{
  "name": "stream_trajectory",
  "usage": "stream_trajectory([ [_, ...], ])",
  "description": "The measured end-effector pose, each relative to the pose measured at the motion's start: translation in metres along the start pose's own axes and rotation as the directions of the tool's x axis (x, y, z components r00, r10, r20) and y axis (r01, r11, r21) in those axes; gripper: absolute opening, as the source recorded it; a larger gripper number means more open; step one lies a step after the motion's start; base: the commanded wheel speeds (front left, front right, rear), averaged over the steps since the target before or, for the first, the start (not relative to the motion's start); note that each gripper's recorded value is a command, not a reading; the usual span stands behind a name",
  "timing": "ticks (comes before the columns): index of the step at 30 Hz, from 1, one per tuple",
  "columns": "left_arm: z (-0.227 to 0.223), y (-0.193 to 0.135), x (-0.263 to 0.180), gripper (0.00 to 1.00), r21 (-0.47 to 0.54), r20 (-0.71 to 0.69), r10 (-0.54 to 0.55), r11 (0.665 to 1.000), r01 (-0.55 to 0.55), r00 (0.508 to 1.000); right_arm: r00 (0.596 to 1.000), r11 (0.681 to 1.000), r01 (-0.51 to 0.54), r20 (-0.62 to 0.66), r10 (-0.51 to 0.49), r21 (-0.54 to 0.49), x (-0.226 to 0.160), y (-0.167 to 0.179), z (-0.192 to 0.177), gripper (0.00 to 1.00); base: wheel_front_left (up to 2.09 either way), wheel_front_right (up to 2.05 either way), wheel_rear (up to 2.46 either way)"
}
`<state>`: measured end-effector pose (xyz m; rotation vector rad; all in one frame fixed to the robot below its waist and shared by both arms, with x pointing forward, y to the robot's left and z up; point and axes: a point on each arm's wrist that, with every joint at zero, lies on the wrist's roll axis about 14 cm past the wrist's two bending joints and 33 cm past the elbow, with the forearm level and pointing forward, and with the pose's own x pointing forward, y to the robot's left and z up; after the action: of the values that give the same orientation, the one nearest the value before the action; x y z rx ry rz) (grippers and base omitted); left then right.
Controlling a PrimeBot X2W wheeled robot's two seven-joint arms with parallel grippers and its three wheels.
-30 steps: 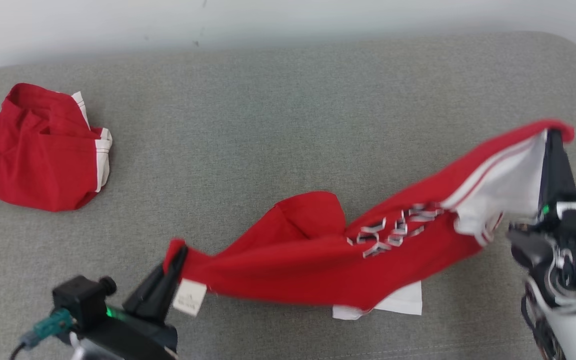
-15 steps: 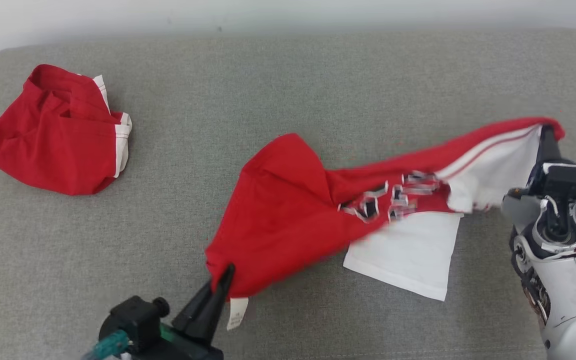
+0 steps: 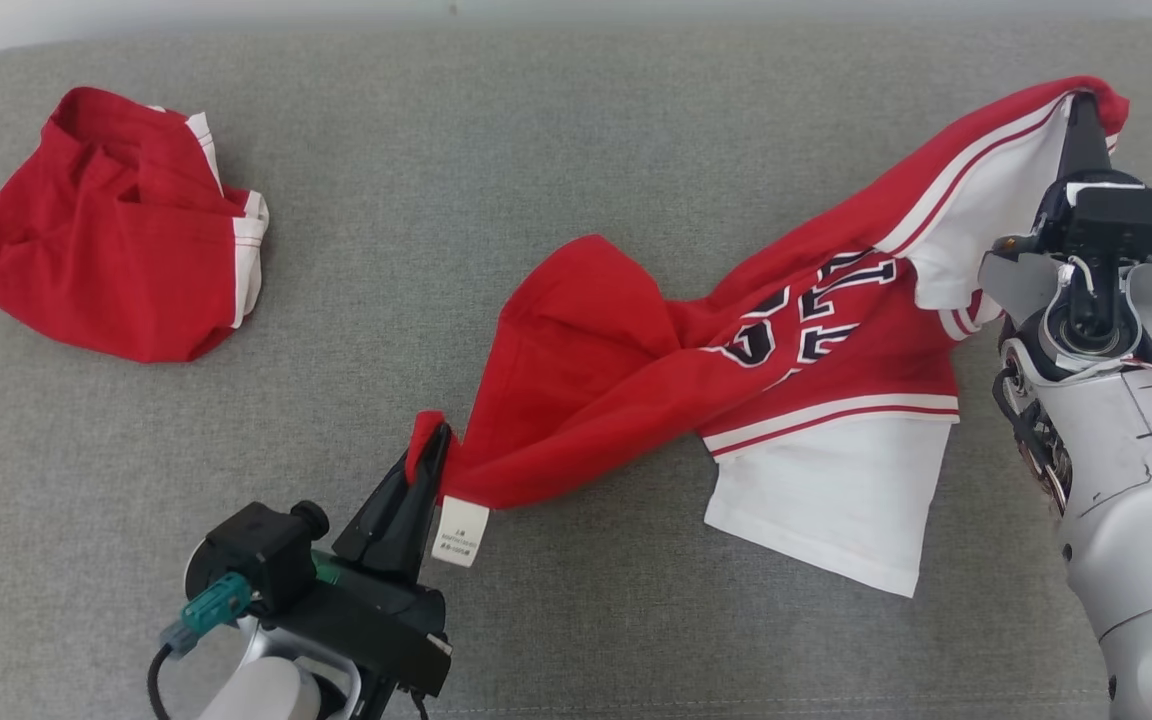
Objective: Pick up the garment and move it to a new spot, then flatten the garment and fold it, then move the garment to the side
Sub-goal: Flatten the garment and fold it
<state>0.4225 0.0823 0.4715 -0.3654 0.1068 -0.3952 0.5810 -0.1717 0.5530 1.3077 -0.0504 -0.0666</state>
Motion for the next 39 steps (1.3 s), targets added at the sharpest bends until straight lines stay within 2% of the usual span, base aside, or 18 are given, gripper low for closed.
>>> stream_trajectory([
  [2,-0.001,0.000,0.001,0.00,-0.005,0.000,0.004,1.000,-0.004,1.000,1.000,1.000,0.010,-0.010,-0.010,-0.026,0.002,-0.004,-0.003,0.00,0.00,0.00,0.00],
  [5,-0.012,0.008,0.002,0.00,-0.013,-0.032,0.026,1.000,-0.027,0.999,0.995,0.992,0.076,-0.050,-0.082,-0.101,0.002,-0.032,-0.019,0.00,0.00,0.00,0.00],
  [6,-0.017,0.011,0.002,0.00,-0.016,-0.045,0.038,0.999,-0.039,0.998,0.991,0.987,0.102,-0.068,-0.111,-0.121,0.000,-0.042,-0.026,0.12,0.00,0.00,0.00],
  [7,-0.022,0.014,0.002,0.00,-0.018,-0.060,0.050,0.999,-0.051,0.997,0.986,0.982,0.124,-0.091,-0.137,-0.142,-0.002,-0.052,-0.033,0.77,0.00,0.00,0.00],
  [8,-0.026,0.017,0.002,0.14,-0.021,-0.071,0.061,0.998,-0.063,0.996,0.982,0.977,0.138,-0.109,-0.157,-0.163,-0.003,-0.059,-0.041,1.00,0.00,0.00,0.00],
  [9,-0.030,0.022,0.002,0.28,-0.022,-0.083,0.076,0.997,-0.078,0.994,0.977,0.972,0.155,-0.121,-0.177,-0.175,-0.005,-0.067,-0.047,1.00,0.00,0.00,0.00],
  [10,-0.035,0.026,0.001,0.69,-0.019,-0.098,0.090,0.995,-0.093,0.991,0.972,0.969,0.170,-0.130,-0.195,-0.178,-0.007,-0.072,-0.052,1.00,0.00,0.00,0.00],
  [11,-0.039,0.029,-0.001,0.98,-0.018,-0.110,0.101,0.994,-0.104,0.989,0.968,0.965,0.183,-0.140,-0.210,-0.186,-0.008,-0.078,-0.056,1.00,0.00,0.00,0.00],
  [16,-0.051,0.039,-0.005,1.00,-0.001,-0.156,0.130,0.991,-0.132,0.979,0.953,0.949,0.186,-0.188,-0.238,-0.256,-0.015,-0.084,-0.063,1.00,0.00,0.00,0.00],
  [27,-0.032,0.047,-0.010,1.00,0.017,-0.105,0.154,0.988,-0.153,0.982,0.975,0.955,0.107,-0.159,-0.155,-0.276,-0.024,-0.058,-0.033,1.00,0.00,0.00,0.00],
  [31,-0.026,0.046,-0.018,1.00,0.011,-0.088,0.159,0.987,-0.158,0.983,0.977,0.934,0.084,-0.156,-0.146,-0.347,-0.042,-0.064,-0.024,1.00,0.00,0.00,0.00],
  [33,-0.022,0.042,-0.021,1.00,-0.012,-0.072,0.150,0.988,-0.151,0.986,0.978,0.932,0.092,-0.142,-0.151,-0.351,-0.053,-0.069,-0.018,1.00,0.00,0.00,0.00],
  [39,-0.015,0.034,-0.033,1.00,-0.044,-0.042,0.151,0.987,-0.152,0.988,0.974,0.921,0.040,-0.189,-0.122,-0.388,-0.094,-0.077,-0.027,1.00,0.00,0.00,0.00],
])
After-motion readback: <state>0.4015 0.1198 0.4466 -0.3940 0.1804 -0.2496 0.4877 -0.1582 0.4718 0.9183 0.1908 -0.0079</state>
